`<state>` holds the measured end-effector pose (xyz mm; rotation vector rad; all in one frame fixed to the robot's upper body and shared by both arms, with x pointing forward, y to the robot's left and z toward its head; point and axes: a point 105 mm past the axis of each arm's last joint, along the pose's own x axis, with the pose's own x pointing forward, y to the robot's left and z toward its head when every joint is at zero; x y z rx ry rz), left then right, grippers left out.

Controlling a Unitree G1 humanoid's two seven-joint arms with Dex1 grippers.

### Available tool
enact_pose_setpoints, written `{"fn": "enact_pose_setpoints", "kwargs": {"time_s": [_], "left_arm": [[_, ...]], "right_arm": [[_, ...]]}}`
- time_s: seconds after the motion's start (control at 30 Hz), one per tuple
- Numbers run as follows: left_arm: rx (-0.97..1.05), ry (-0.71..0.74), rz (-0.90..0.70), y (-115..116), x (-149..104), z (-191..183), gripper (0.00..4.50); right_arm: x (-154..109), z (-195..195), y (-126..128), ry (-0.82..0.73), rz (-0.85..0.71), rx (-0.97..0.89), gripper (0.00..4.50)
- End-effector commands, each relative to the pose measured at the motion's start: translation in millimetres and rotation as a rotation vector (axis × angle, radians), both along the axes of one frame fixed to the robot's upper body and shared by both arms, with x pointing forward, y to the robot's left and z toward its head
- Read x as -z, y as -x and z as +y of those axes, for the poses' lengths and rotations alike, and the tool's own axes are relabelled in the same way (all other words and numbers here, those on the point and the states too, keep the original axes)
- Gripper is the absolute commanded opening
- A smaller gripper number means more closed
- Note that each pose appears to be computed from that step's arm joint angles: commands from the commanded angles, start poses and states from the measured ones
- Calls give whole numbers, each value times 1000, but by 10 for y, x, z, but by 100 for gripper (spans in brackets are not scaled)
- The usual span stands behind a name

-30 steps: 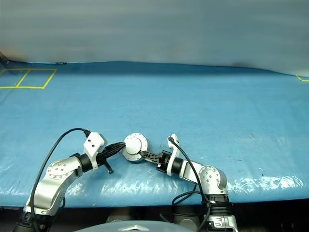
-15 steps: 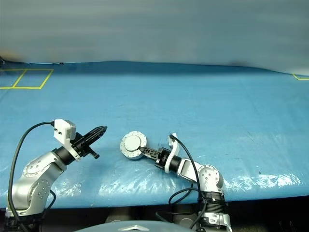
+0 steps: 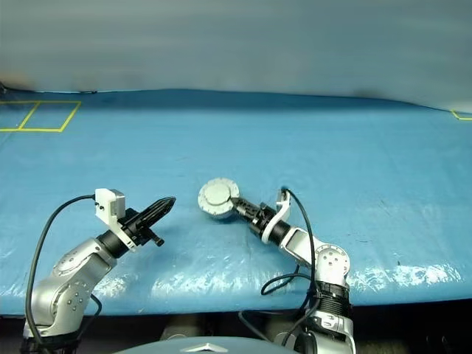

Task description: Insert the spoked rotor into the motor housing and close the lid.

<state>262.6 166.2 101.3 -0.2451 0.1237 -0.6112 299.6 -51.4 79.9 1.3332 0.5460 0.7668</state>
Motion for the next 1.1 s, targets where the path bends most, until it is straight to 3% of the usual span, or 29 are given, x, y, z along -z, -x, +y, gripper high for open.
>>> {"fn": "enact_pose_setpoints", "kwargs": {"time_s": [0.03, 0.17, 0.27, 0.37, 0.67, 0.87, 1.1], "left_arm": [[28, 90, -125, 44, -331, -14, 0], [43, 188, -106, 82, -330, -7, 0], [52, 283, -119, 111, -377, -22, 58], [139, 301, -92, 224, -343, -143, 153], [97, 550, -63, 237, -330, -207, 445], [132, 673, -26, 215, -301, -335, 445], [122, 949, 42, 89, -308, -468, 445]], "right_arm": [[-500, 195, 92, -245, -127, -65, 129], [-636, 244, 201, -301, -164, -124, 129], [-663, 284, 236, -300, -166, -145, 129], [-711, 338, 277, -298, -179, -178, 129], [-723, 400, 363, -242, -207, -245, 129], [-706, 409, 382, -206, -202, -268, 129], [-684, 410, 378, -178, -184, -282, 129]]}}
